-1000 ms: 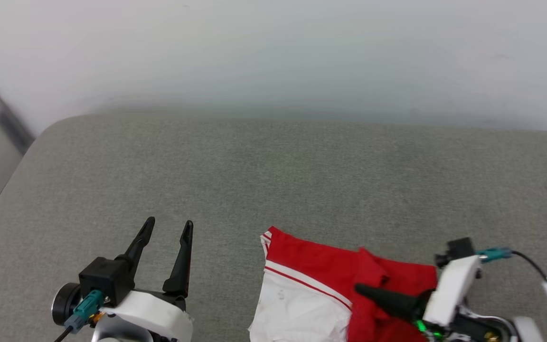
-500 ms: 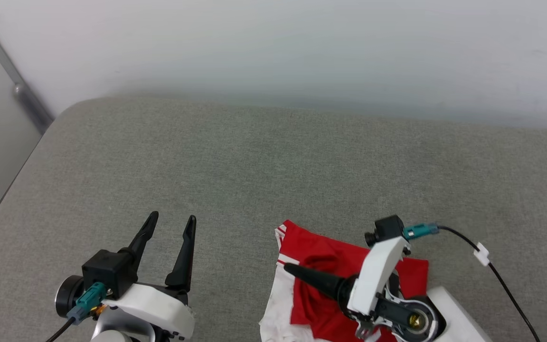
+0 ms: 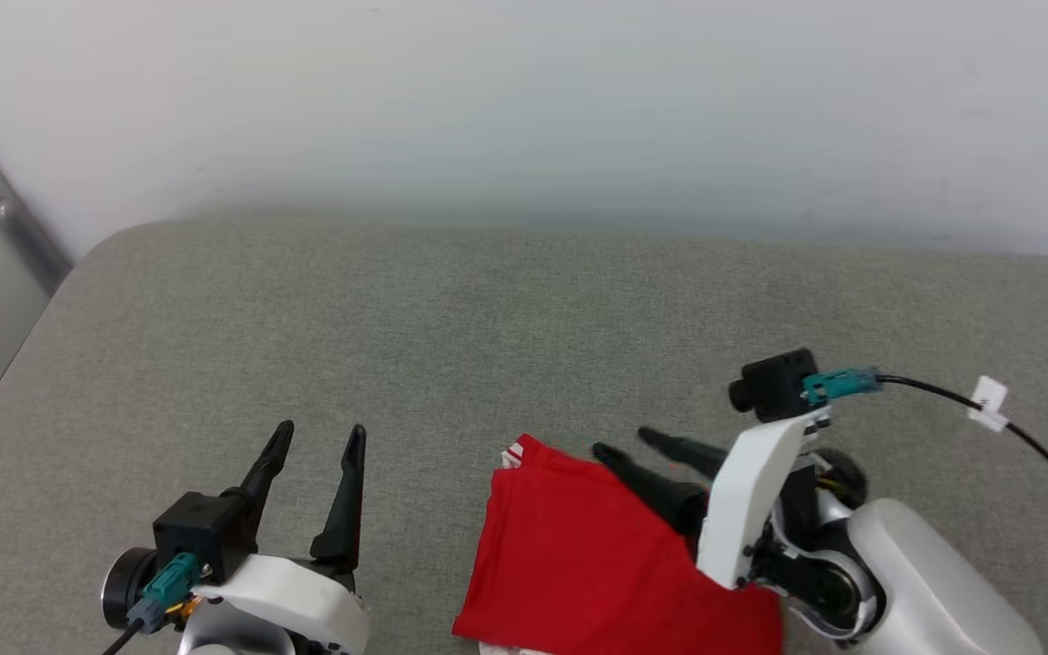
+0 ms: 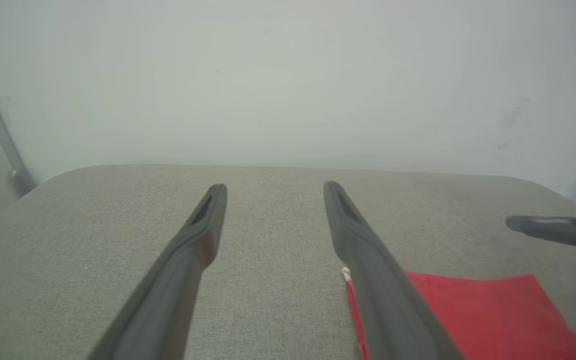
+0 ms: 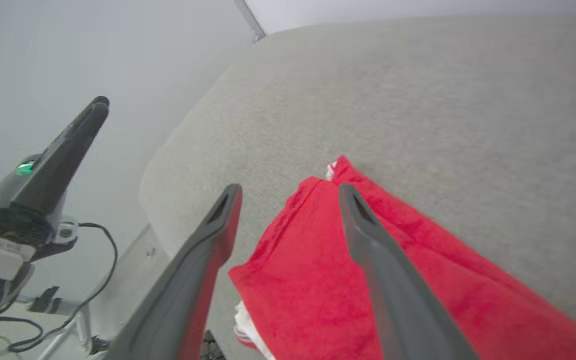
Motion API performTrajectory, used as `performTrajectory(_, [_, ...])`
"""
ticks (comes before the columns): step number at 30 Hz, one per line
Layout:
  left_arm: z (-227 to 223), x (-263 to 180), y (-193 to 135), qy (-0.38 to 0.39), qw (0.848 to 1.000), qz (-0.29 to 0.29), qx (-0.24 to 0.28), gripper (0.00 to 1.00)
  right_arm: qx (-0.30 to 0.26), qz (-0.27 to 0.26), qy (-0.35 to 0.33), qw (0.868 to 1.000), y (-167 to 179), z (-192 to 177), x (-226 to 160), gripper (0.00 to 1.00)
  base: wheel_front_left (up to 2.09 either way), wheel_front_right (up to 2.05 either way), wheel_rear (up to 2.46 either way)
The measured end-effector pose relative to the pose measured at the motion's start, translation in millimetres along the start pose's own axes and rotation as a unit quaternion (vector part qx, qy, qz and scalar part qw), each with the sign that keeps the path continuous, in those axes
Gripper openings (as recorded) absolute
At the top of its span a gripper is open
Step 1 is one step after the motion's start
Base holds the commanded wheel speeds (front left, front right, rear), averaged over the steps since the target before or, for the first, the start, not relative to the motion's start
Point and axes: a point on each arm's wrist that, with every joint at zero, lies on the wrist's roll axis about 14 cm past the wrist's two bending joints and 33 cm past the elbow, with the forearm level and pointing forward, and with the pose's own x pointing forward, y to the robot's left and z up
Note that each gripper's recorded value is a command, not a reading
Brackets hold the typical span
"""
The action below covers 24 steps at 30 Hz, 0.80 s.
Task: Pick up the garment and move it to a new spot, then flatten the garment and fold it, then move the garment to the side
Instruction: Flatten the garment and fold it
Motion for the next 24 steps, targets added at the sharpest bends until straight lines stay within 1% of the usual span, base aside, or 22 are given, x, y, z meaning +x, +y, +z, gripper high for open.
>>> performTrajectory(2, [-0.5, 0.4, -0.1, 0.0, 1.0, 0.002, 0.0, 1.0, -0.063, -0.039, -0.03, 0.997, -18.5, 15.0, -11.7, 1.0, 0.0, 0.0, 0.0])
performTrajectory(4, [-0.8, 1.0, -0.1, 0.0, 1.0, 0.004, 0.001, 1.0, -0.119, -0.082, -0.053, 0.988, -39.1, 28.1, -26.7, 1.0, 0.0, 0.0, 0.0])
performTrajectory(6, [-1.5, 1.8, -0.4, 0.001, 1.0, 0.006, 0.003, 1.0, -0.163, -0.129, -0.076, 0.975, -59.9, 39.6, -44.6, 1.0, 0.0, 0.0, 0.0])
performTrajectory(9, [-0.1, 4.6, 0.4, -0.002, 1.0, 0.009, 0.006, 1.0, -0.196, -0.196, -0.114, 0.954, -88.7, 52.4, -77.0, 1.0, 0.0, 0.0, 0.0])
performTrajectory(11, [-0.3, 5.6, 0.5, -0.003, 1.0, 0.011, 0.006, 1.0, -0.218, -0.24, -0.149, 0.934, -103.5, 64.6, -102.4, 1.0, 0.0, 0.0, 0.0])
performTrajectory(14, [0.4, 7.7, 2.0, -0.005, 1.0, 0.016, 0.008, 1.0, -0.232, -0.289, -0.21, 0.905, -114.6, 79.3, -137.4, 1.0, 0.0, 0.0, 0.0])
performTrajectory(16, [0.3, 8.9, 2.1, -0.006, 1.0, 0.016, 0.011, 1.0, -0.236, -0.308, -0.244, 0.889, -115.1, 82.2, -154.6, 1.0, 0.0, 0.0, 0.0])
performTrajectory(19, [-0.7, 8.1, 4.8, -0.006, 1.0, 0.022, 0.014, 1.0, -0.234, -0.33, -0.284, 0.869, -115.4, 82.8, -175.9, 1.0, 0.0, 0.0, 0.0])
performTrajectory(21, [-1.5, 7.8, 6.6, -0.006, 1.0, 0.025, 0.017, 1.0, -0.23, -0.334, -0.3, 0.864, -111.7, 80.3, -181.6, 1.0, 0.0, 0.0, 0.0])
performTrajectory(24, [-5.3, 5.2, 8.6, -0.001, 0.999, 0.029, 0.018, 1.0, -0.219, -0.335, -0.306, 0.864, -107.8, 70.4, -183.5, 1.0, 0.0, 0.0, 0.0])
